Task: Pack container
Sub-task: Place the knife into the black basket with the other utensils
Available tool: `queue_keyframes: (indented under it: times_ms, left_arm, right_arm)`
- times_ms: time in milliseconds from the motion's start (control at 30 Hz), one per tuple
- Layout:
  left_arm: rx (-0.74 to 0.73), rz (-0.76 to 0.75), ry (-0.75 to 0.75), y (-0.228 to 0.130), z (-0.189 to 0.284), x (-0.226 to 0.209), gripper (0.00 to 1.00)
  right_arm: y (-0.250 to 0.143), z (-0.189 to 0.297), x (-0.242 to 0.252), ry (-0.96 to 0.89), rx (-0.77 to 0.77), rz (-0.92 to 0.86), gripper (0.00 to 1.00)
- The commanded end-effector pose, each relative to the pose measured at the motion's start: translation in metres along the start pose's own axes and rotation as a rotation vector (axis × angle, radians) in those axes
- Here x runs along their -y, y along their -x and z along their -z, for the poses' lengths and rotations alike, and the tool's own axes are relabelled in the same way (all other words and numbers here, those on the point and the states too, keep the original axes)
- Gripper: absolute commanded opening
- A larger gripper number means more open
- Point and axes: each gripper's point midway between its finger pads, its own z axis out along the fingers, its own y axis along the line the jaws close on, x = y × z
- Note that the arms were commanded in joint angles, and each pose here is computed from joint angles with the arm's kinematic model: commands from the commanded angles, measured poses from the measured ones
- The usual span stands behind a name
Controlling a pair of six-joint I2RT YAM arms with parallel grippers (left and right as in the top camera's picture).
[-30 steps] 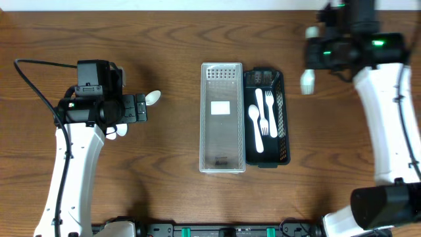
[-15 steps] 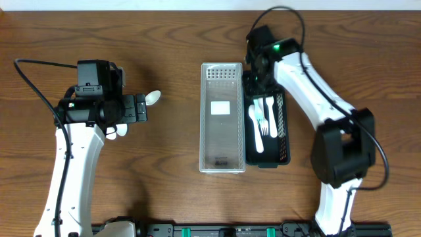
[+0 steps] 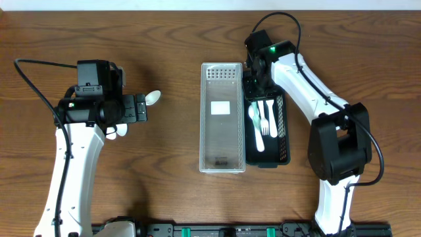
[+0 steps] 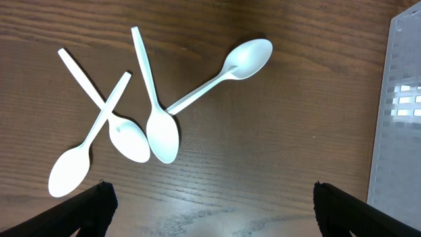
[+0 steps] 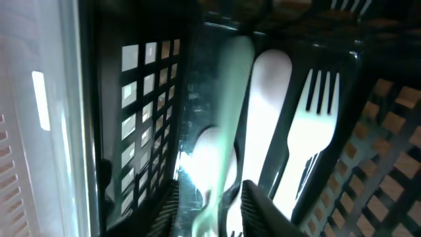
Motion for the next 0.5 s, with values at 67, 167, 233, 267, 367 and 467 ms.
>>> queue_keyframes:
  times_ms: [67, 167, 233, 267, 367, 467]
  left_arm:
    - [0.005, -0.001, -0.001, 0.003, 0.002, -0.001, 0.98]
    - [0.004, -0.002, -0.001, 0.002, 0.003, -0.001, 0.98]
    - [0.016, -0.021, -0.003, 0.002, 0.008, 0.0, 0.98]
    - [0.028, -0.039, -0.005, 0.004, 0.013, 0.002, 0.98]
    - [0.065, -0.095, -0.021, 0.013, 0.03, 0.014, 0.98]
    - [0.075, -0.193, -0.028, 0.023, 0.046, 0.025, 0.98]
  right_arm:
    - [0.011, 0.017, -0.001, 0.003, 0.053, 0.013, 0.4]
    - [0.026, 0.043, 0.004, 0.004, 0.123, 0.035, 0.41]
    - [0.04, 0.074, 0.016, -0.026, 0.203, 0.026, 0.43]
    - [0.045, 0.09, 0.021, -0.039, 0.243, 0.03, 0.45]
    - [0.061, 0.154, 0.043, -0.074, 0.391, 0.016, 0.64]
    - [0.062, 0.217, 0.069, -0.086, 0.525, -0.037, 0.75]
